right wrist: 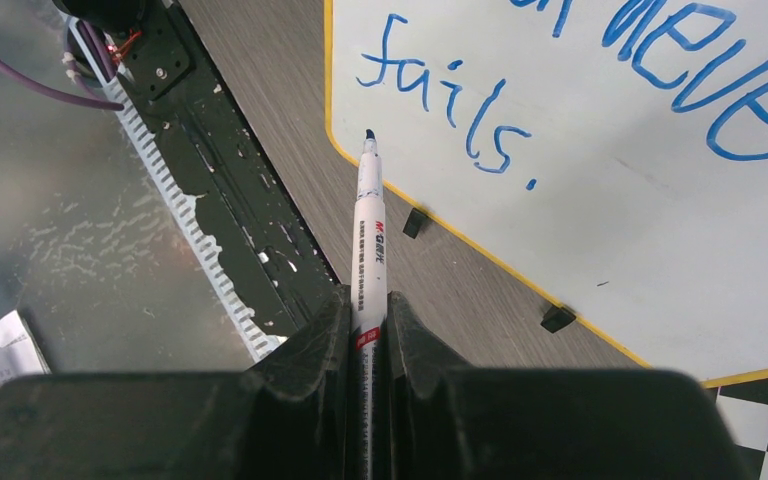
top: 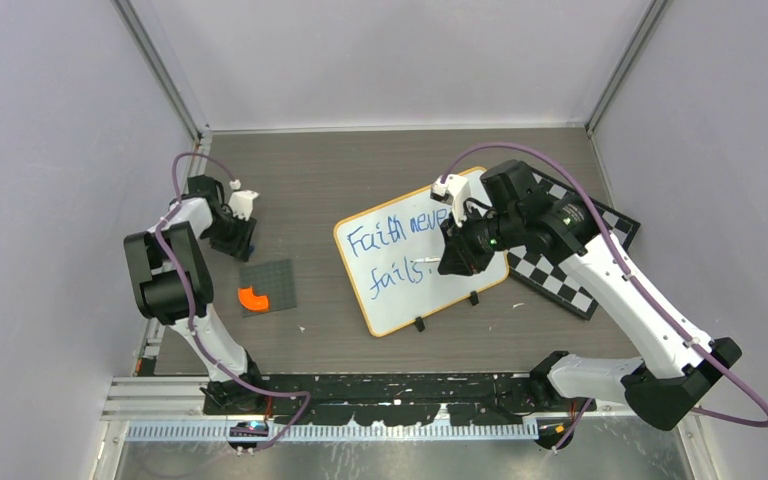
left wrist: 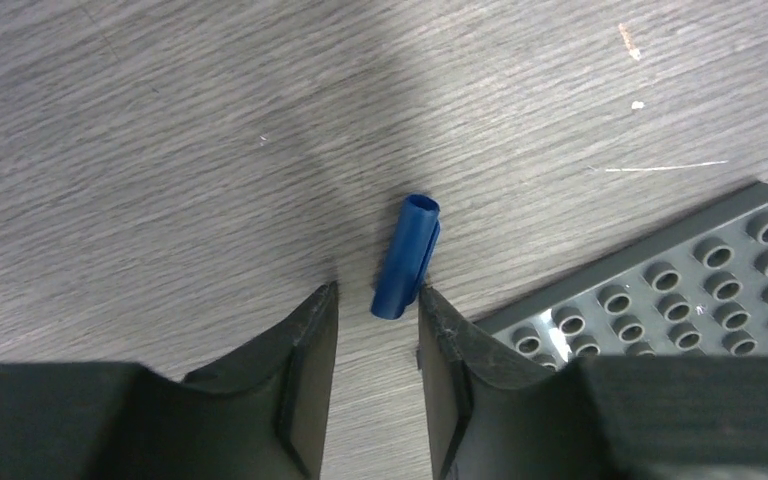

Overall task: Write a sentence on the whiteboard
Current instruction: Pick up the pen cap from the center of the board.

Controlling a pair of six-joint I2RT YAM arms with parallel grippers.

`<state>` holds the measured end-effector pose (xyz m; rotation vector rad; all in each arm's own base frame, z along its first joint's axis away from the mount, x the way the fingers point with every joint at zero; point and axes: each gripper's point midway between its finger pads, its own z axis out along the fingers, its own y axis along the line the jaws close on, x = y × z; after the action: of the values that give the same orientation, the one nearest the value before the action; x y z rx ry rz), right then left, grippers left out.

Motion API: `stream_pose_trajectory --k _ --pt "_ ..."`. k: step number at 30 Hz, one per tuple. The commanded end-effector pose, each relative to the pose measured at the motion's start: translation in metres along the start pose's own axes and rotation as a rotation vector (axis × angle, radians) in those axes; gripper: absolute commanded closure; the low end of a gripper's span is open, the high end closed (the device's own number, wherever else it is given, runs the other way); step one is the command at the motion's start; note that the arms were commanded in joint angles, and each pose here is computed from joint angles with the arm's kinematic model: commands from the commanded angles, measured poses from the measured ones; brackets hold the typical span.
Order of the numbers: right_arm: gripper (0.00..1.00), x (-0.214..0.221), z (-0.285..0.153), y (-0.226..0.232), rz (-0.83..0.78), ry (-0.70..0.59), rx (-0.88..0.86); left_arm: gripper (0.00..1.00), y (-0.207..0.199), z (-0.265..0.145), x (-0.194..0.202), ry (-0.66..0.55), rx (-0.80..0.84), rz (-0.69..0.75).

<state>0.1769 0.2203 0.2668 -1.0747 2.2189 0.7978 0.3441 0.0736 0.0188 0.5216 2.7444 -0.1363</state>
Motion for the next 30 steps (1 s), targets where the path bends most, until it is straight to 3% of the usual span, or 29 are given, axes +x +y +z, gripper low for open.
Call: stream_pose_trajectory --k 1,5,12,17,20,23,30 --pt "1.00 -0.005 0.002 -0.004 0.000 -0.016 0.014 0.66 -0.015 0.021 0.013 0.030 0.044 0.020" --pt "1.00 -0.003 0.008 -0.007 0.004 0.003 0.013 0.69 -0.022 0.022 0.010 0.013 0.067 0.023" --pt "1.00 -0.004 0.009 -0.007 0.005 0.002 0.007 0.65 -0.029 0.024 0.004 0.006 0.097 0.074" --pt "1.00 -0.005 0.009 -0.008 0.003 0.003 0.013 0.75 -0.033 0.022 0.008 0.027 0.124 0.095" --pt "1.00 -0.007 0.008 -0.008 0.000 -0.001 0.015 0.89 -0.039 0.014 0.010 0.027 0.141 0.095" --pt "1.00 -0.010 0.006 -0.007 -0.001 -0.010 0.012 1.00 -0.048 -0.003 0.001 -0.017 0.175 0.085" --pt "1.00 -0.022 -0.001 -0.008 0.062 -0.048 0.000 1.00 -0.070 -0.083 -0.048 -0.212 0.223 0.011"
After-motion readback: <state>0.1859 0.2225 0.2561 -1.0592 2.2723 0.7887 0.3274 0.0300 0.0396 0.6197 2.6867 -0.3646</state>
